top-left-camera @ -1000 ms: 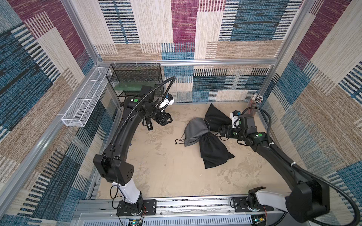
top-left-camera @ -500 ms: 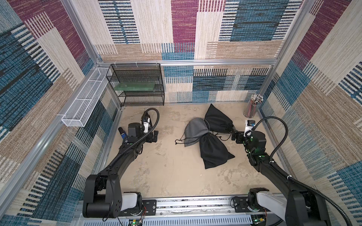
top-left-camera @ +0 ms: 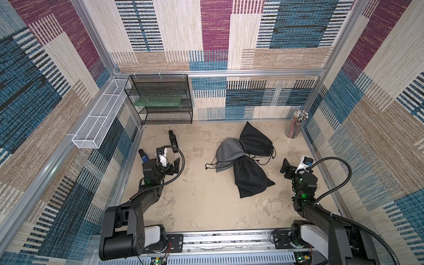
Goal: Pack away hair dryers
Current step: Reset both arms
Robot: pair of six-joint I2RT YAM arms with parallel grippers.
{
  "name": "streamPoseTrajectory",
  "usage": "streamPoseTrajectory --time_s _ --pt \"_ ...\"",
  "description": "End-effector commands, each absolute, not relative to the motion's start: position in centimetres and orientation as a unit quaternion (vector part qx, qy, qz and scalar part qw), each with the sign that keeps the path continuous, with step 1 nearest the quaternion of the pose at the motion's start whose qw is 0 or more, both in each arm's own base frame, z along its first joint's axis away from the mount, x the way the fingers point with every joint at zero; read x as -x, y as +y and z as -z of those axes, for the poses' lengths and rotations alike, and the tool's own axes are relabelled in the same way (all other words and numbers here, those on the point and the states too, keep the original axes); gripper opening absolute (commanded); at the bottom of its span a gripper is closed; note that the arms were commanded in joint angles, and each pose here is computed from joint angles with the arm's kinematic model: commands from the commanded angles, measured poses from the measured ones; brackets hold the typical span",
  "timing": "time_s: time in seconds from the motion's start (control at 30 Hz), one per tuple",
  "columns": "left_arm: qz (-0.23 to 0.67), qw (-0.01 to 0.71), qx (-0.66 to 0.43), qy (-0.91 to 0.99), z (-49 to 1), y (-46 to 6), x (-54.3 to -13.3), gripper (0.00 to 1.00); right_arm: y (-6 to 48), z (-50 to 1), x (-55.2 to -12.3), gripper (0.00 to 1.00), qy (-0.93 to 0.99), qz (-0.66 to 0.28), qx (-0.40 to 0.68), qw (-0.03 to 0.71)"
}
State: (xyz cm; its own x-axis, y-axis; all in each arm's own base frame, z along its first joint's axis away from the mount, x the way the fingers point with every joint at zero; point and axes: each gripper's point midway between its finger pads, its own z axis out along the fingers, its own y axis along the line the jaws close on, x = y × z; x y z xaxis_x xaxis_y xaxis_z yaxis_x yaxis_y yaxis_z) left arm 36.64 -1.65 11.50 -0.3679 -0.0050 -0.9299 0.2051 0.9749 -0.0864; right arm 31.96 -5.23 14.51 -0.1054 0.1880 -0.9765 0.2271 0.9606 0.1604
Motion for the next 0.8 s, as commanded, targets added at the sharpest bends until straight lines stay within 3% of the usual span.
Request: streamPoseTrajectory --time_s 0.0,0.13,0.37,0.57,0.77 --pt "0.080 0.614 -0.074 0.782 -12.8 -1.6 -37.0 1.00 -6.2 -17.1 -31.9 0.95 0.700 0.025 -0.151 0.697" --pt "0.076 0.624 -0.056 0.776 -10.9 -0.9 -37.9 1.00 -6.3 -17.4 -32.4 0.95 0.694 0.022 -0.146 0.705" --pt "0.086 0.563 -0.046 0.821 -9.7 -0.6 -39.6 1.00 -4.9 -16.7 -33.7 0.95 0.691 0.005 -0.133 0.711" --pt "0.070 0.574 -0.020 0.816 -9.7 0.5 -39.7 1.00 -2.7 -14.8 -36.3 0.95 0.722 0.052 -0.100 0.682" --pt "0.062 0.573 -0.010 0.817 -9.6 0.8 -39.7 1.00 -3.1 -14.1 -37.6 0.95 0.740 0.041 -0.103 0.663"
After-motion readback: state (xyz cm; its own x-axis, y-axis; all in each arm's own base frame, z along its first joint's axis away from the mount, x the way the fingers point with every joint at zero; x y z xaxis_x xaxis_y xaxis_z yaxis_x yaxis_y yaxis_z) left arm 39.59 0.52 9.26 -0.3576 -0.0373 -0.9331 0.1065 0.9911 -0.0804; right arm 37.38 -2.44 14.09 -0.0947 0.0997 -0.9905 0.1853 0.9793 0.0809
